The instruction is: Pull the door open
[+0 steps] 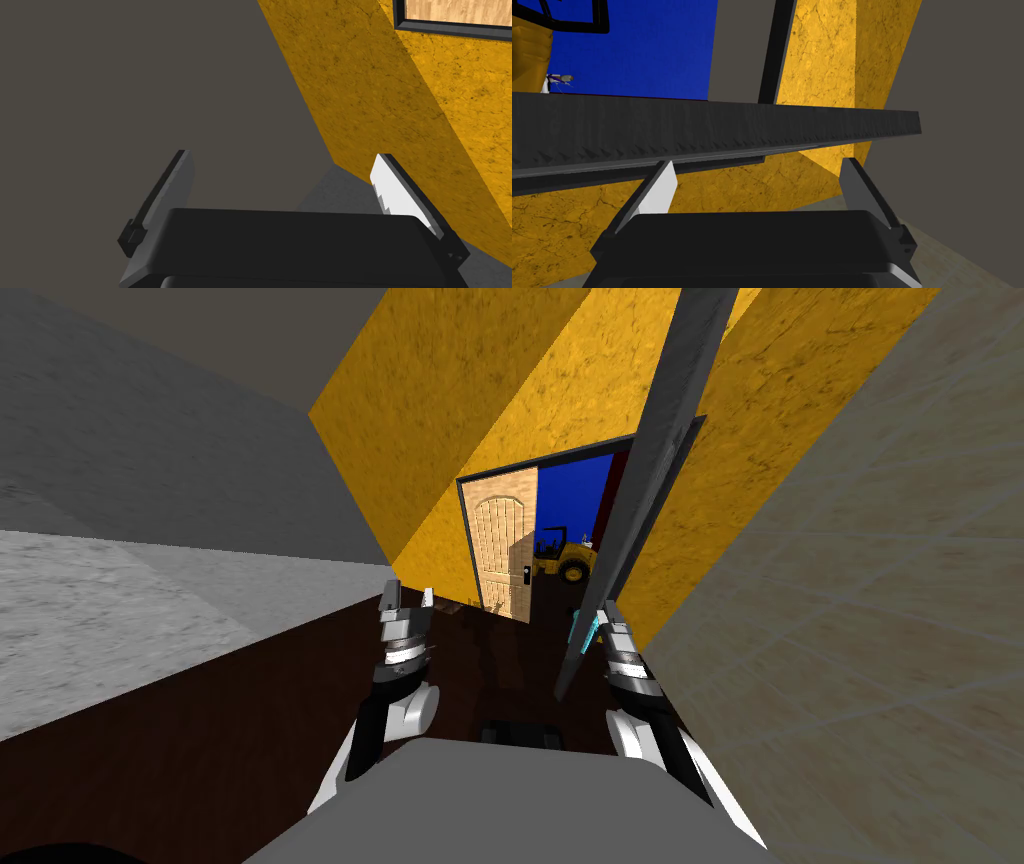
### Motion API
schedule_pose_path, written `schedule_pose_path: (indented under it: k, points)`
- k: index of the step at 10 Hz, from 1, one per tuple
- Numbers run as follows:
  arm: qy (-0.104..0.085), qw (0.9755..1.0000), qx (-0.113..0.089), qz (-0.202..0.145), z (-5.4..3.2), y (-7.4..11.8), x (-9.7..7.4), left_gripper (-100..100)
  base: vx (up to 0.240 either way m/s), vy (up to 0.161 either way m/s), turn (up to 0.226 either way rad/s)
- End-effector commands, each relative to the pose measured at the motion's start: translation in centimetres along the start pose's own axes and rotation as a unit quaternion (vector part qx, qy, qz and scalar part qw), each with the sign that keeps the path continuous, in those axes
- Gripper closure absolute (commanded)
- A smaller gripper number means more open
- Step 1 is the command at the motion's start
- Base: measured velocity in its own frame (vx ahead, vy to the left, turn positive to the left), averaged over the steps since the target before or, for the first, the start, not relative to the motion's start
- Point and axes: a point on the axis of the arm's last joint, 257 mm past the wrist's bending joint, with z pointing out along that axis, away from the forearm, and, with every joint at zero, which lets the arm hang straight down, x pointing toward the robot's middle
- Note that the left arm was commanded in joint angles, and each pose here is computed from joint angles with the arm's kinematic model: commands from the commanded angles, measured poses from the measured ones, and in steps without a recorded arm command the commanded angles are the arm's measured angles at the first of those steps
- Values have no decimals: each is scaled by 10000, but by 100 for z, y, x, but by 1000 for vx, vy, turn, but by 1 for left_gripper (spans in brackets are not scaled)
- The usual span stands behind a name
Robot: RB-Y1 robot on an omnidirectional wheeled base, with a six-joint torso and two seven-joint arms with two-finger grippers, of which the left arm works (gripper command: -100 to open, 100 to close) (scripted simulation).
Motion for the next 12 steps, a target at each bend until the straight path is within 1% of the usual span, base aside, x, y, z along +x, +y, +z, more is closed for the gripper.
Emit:
schedule_pose_path:
  k: [1, 3, 4, 7, 8, 10, 12]
  points:
    - [71, 9999, -93, -120, -11, 109, 85, -100, -7, 28, 113]
    - [127, 9995, -169, -217, -21, 196, 157, -100, 193, 42, 36]
    - [189, 9990, -250, -318, -34, 287, 236, -100, 227, 45, 80]
    - [359, 9965, -472, -587, -79, 524, 465, -100, 178, 62, 97]
    - [395, 9958, -519, -642, -90, 571, 515, -100, 128, 53, 55]
    - [545, 9924, -704, -854, -140, 753, 722, -100, 119, 60, 99]
    - [629, 9901, -804, -964, -171, 846, 838, -100, 115, 33, 76]
